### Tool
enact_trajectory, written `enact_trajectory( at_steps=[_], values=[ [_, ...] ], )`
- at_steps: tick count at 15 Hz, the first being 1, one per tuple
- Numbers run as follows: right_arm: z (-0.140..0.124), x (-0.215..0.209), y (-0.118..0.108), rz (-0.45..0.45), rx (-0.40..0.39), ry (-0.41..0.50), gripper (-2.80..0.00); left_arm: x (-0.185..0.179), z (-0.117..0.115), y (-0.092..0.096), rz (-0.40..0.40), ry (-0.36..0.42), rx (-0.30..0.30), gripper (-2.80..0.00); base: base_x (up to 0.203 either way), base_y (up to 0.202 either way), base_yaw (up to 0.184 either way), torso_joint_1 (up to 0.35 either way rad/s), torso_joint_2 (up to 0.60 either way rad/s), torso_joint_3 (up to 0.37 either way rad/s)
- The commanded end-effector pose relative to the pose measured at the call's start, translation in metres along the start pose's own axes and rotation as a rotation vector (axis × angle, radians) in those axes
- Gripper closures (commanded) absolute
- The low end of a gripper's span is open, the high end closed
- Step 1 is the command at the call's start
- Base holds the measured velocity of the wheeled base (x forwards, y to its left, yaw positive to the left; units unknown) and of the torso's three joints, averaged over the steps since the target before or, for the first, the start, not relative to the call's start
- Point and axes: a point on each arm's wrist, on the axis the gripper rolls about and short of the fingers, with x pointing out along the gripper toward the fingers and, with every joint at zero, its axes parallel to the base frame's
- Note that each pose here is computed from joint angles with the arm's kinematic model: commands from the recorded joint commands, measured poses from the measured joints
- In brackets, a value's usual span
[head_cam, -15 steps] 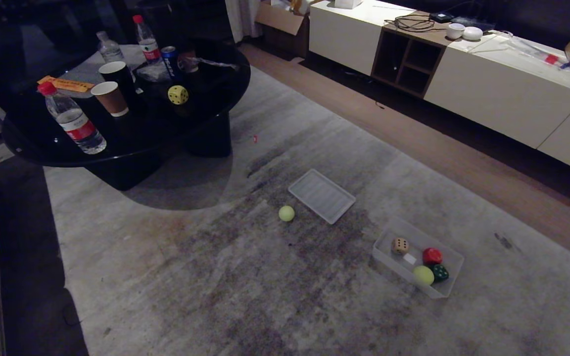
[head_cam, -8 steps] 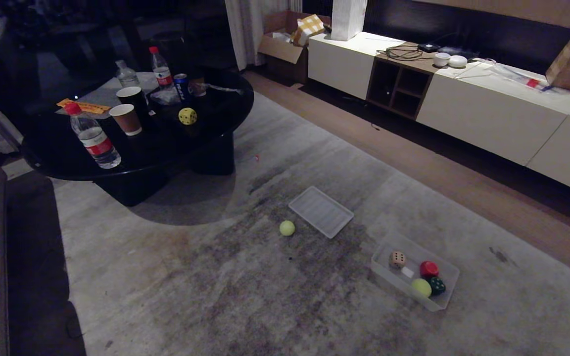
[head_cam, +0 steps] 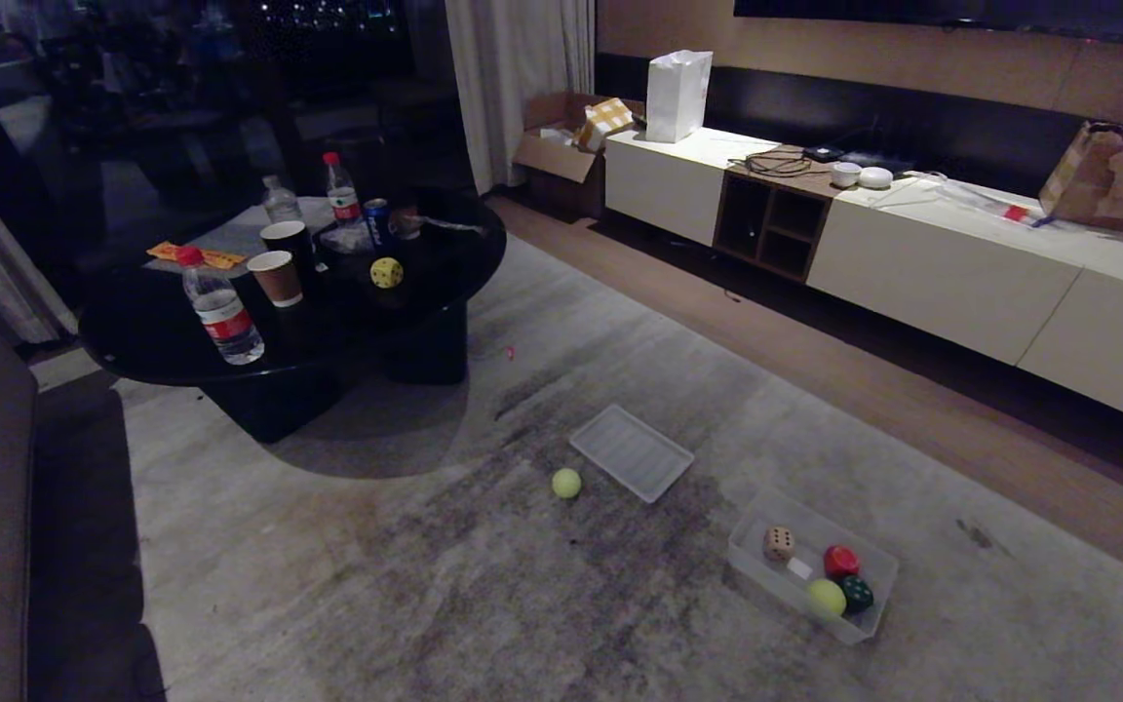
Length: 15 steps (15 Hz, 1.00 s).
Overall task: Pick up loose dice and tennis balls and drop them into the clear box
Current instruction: Pick up the ball on the floor
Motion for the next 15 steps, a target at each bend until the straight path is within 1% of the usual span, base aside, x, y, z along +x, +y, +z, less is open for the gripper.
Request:
enact_trajectory(
  at_steps=[1, 4, 9, 12, 13, 15],
  values=[
    [-0.0025, 0.0007, 0.0000, 0.002, 0.000, 0.010, 0.00, 0.0002, -0.0004, 0.0000, 0.001, 0.003, 0.000, 0.00, 0.000, 0.000, 0.000, 0.002, 0.00, 0.206],
    [-0.0025, 0.0007, -0.0001, 0.000, 0.000, 0.010, 0.00, 0.0002, -0.0004, 0.0001, 0.004, 0.003, -0.005, 0.00, 0.000, 0.000, 0.000, 0.003, 0.00, 0.176],
    [-0.0025, 0.0007, -0.0001, 0.000, 0.000, 0.010, 0.00, 0.0002, -0.0004, 0.0000, -0.001, 0.003, 0.006, 0.00, 0.000, 0.000, 0.000, 0.002, 0.00, 0.036],
    [-0.0025, 0.0007, 0.0000, 0.002, -0.001, 0.010, 0.00, 0.0002, -0.0004, -0.0001, -0.004, 0.003, 0.007, 0.00, 0.000, 0.000, 0.000, 0.028, -0.23, -0.180],
    [-0.0025, 0.0007, -0.0001, 0.000, 0.000, 0.010, 0.00, 0.0002, -0.0004, -0.0001, -0.004, 0.003, 0.007, 0.00, 0.000, 0.003, 0.095, 0.002, -0.14, -0.281],
    [-0.0025, 0.0007, 0.0000, 0.002, 0.000, 0.010, 0.00, 0.0002, -0.0004, -0.0001, -0.004, 0.003, 0.007, 0.00, 0.004, -0.004, 0.151, 0.166, -0.49, -0.293]
  ],
)
